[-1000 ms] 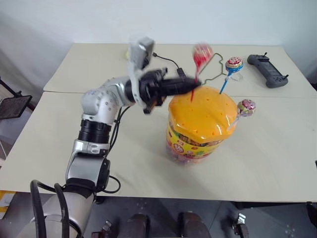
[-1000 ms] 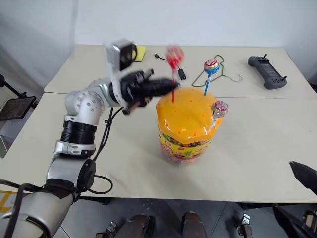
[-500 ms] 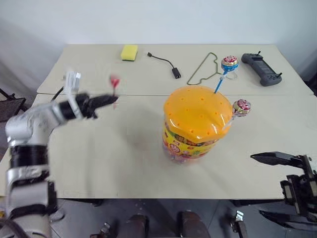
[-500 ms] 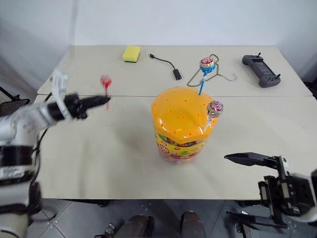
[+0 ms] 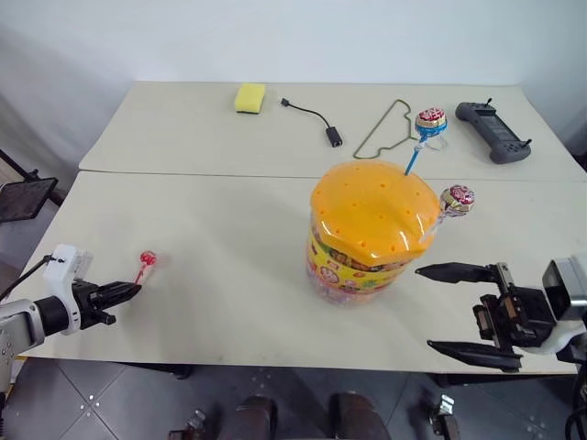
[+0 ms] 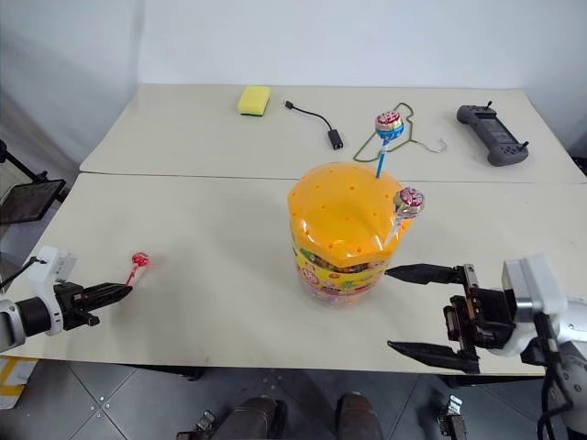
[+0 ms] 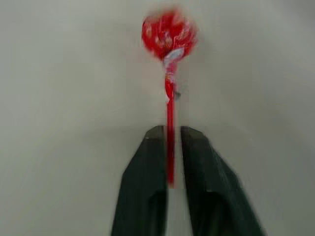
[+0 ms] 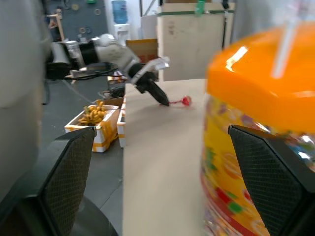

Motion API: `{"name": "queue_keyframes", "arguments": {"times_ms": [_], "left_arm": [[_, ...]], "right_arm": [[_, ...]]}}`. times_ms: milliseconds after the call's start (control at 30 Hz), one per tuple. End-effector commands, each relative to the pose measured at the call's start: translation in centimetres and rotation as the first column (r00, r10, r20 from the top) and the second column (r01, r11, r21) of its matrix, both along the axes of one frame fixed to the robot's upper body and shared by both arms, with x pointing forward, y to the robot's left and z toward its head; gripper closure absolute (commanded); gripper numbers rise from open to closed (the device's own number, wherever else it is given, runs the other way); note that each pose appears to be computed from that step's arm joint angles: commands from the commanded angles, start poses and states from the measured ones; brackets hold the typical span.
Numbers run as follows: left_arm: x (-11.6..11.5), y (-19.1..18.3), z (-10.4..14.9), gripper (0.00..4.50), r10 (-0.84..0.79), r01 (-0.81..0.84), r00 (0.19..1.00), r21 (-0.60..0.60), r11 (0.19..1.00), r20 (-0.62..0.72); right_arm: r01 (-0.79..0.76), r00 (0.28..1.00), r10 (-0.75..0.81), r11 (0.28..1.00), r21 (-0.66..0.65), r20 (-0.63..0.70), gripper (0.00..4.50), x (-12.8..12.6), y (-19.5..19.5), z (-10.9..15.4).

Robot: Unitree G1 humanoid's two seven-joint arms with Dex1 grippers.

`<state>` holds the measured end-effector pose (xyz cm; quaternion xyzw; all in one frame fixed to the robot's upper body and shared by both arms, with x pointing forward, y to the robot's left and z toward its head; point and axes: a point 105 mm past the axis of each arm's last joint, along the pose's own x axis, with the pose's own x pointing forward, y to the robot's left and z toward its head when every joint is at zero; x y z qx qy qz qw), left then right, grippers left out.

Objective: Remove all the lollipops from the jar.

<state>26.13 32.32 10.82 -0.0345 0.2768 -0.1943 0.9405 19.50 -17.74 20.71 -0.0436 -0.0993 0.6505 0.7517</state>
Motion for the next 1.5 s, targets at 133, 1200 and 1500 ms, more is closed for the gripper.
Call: {"name": "queue_keyframes", "arguments": {"times_ms": [133,1200,1500], "left_arm": [[0.8,3.0,3.3,1.8,-0.062,0.049,0.977,0.071,0.996,0.204],[1.0,-15.8,17.1,1.24,-0.427,0.857,0.367,-0.122,0.501,0.826],[0.9,-17.2,17.1,1.2,-0.429,0.875,0.355,-0.134,0.465,0.831]], "right_arm": [[0.152,0.988,-0.154,0.978,0.146,0.005,0.0,1.5,-0.2,3.2],[0.456,0.885,-0.466,0.864,0.214,-0.001,0.0,7.5,-4.7,6.3],[0.391,0.916,-0.401,0.895,0.215,0.006,2.01,8.5,-3.0,7.0]]}}
